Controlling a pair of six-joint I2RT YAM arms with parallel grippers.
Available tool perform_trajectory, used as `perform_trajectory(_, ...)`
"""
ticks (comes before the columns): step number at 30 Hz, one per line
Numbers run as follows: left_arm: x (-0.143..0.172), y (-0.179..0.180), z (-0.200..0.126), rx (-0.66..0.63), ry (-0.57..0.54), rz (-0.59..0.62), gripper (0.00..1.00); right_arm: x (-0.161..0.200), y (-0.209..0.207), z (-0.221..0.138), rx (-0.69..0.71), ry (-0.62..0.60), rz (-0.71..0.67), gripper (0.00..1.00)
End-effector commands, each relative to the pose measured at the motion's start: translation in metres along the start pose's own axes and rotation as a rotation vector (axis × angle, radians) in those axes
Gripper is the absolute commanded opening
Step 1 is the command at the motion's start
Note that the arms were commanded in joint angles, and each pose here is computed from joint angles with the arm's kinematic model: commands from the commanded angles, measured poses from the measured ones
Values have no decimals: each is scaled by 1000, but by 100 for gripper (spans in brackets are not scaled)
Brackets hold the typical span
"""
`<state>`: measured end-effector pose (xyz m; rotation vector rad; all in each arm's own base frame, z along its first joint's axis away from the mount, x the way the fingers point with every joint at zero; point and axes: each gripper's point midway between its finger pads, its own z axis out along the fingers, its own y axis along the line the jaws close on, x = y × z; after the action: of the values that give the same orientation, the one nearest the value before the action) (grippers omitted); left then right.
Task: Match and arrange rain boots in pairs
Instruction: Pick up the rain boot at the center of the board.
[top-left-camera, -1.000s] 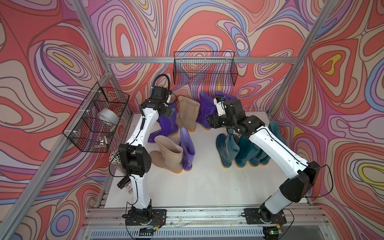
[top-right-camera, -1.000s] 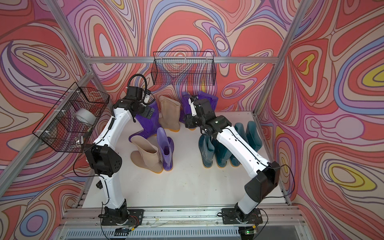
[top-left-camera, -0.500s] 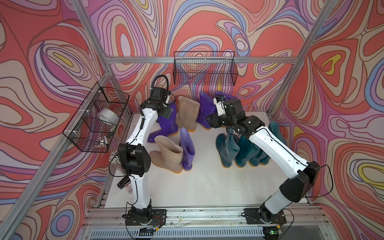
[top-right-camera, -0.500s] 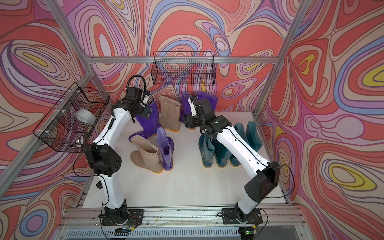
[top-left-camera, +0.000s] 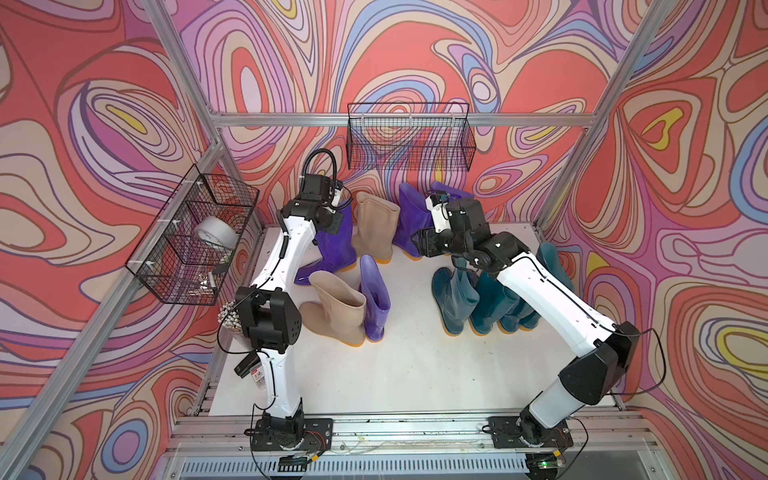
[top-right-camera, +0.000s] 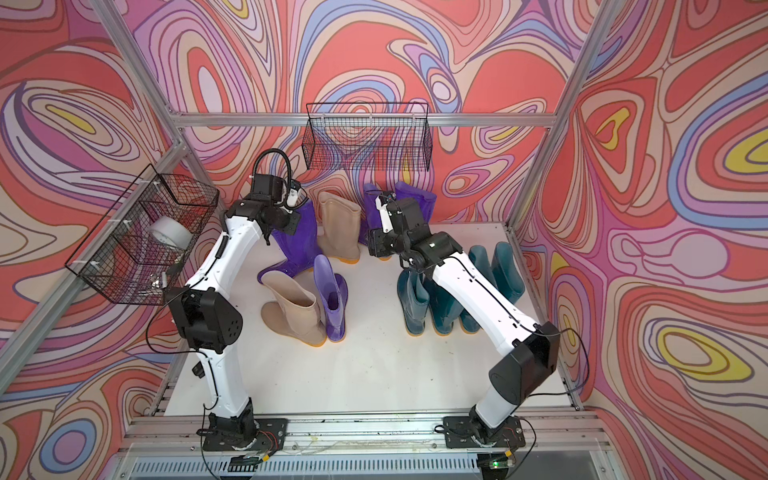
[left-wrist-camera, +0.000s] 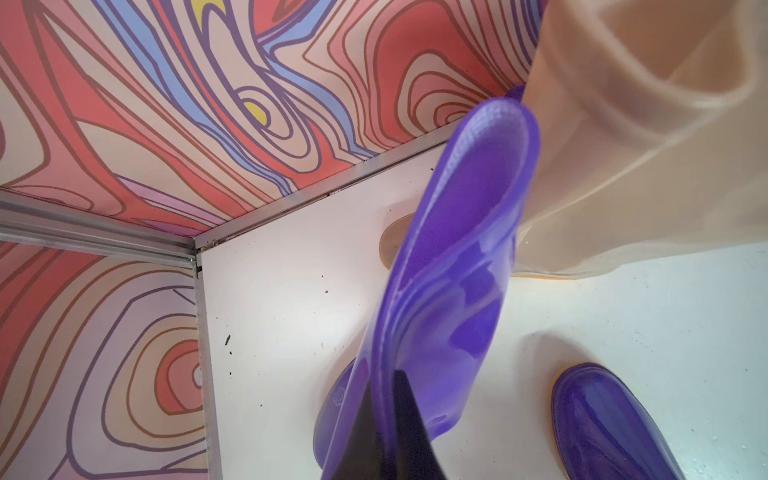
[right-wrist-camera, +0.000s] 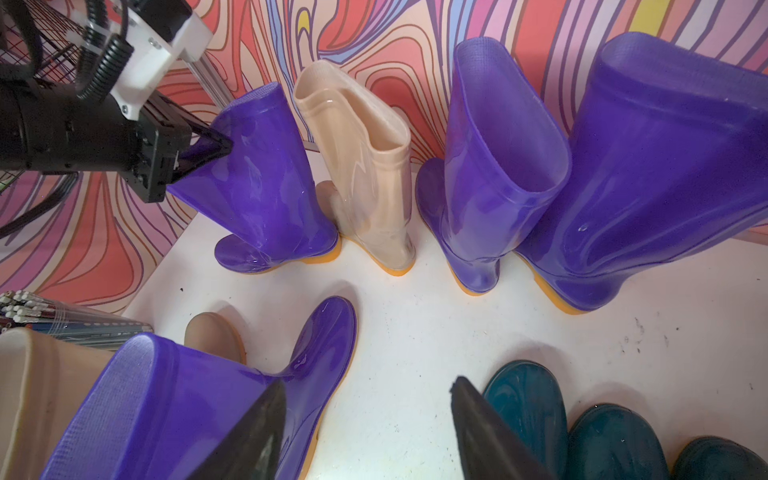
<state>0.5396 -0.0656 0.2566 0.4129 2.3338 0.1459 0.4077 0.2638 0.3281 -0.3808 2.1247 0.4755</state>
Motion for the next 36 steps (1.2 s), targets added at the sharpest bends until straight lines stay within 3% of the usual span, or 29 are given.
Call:
perform_trajectory(1, -16, 3, -33, -9, -76, -30, 0, -7, 3, -11, -19, -31, 1, 64)
perform_trajectory(4, -29, -3, -58, 0, -130, 29, 0, -9, 3, -13, -15, -38, 4, 64)
perform_trajectory(8, -28, -9, -74, -65, -95, 144, 0, -12, 3, -16, -16, -49, 7, 64)
perform_trajectory(14, -9, -16, -84, -62, -80, 162, 0, -20, 5, -23, -19, -62, 1, 64)
perform_trajectory(22, -27, -59, -118, 124, -248, 209, 0, -17, 6, -24, -26, -51, -4, 64)
perform_trajectory(27, -37, -91, -126, 172, -282, 314, 0, -15, 2, -19, 1, -34, -33, 66)
perform_trajectory(36, -50, -141, -133, 326, -364, 397, 0, -26, -14, -27, 42, -57, -60, 71)
